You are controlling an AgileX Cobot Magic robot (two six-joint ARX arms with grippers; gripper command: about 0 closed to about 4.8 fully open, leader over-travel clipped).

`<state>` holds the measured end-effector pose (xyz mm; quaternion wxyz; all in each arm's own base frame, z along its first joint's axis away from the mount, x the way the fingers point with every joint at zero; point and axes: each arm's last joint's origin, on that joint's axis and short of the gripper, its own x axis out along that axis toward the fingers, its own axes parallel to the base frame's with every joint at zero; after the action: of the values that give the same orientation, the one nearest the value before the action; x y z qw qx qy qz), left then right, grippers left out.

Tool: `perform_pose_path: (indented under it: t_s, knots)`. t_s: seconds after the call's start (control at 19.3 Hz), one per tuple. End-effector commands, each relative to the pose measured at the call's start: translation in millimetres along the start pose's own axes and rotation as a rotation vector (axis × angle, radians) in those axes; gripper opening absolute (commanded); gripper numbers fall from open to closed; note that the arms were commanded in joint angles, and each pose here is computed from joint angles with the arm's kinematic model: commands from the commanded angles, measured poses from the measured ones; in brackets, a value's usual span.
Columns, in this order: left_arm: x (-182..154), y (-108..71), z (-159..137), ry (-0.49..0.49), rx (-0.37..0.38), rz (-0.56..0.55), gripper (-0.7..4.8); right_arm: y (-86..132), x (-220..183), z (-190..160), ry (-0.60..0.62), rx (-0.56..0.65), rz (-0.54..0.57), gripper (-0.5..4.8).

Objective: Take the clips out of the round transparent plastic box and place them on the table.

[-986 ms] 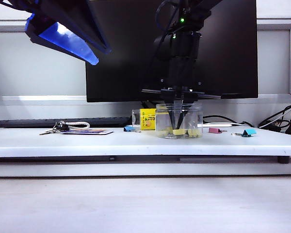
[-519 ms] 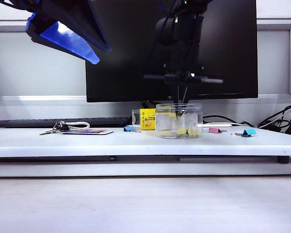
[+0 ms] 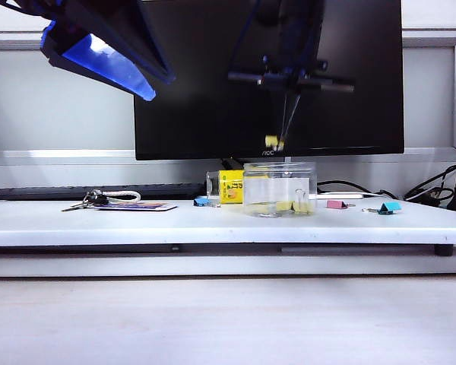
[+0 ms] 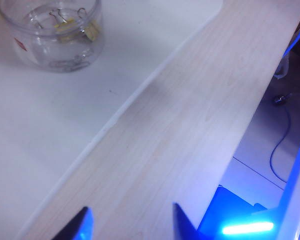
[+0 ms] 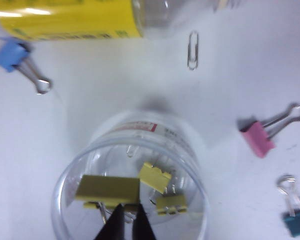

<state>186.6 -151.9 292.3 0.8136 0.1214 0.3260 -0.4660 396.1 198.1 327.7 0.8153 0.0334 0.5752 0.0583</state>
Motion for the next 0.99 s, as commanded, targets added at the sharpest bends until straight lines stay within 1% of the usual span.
perform_pose_path:
  t_s: [0.05, 0.16, 0.26, 0.67, 0.83, 0.99]
  knots:
    - [-1, -0.4, 2, -0.009, 0.004, -0.001, 2.14, -4, -15, 0, -0.055, -0.033, -0.036, 0.21]
    - [-1, -0.5, 1, -0.003, 0.002, -0.002, 2.14, -7, -18, 1, -0.072, -0.033, -0.067, 0.21]
    - [-1, -0.5, 1, 0.002, 0.0, 0.0, 2.14, -12, -17, 3, -0.072, -0.021, -0.071, 0.21]
    - [-1, -0.6, -1, 0.017, -0.005, 0.001, 2.14, -62, -17, 21, -0.083, 0.091, -0.127, 0.21]
    - [-1, -0.5, -1, 0.015, -0.004, 0.002, 2.14, -75, -14, 25, -0.078, 0.103, -0.145, 0.21]
    - [-1, -0.3, 0, 0.013, -0.004, 0.002, 2.14, -83, 0, 27, -0.045, 0.109, -0.168, 0.21]
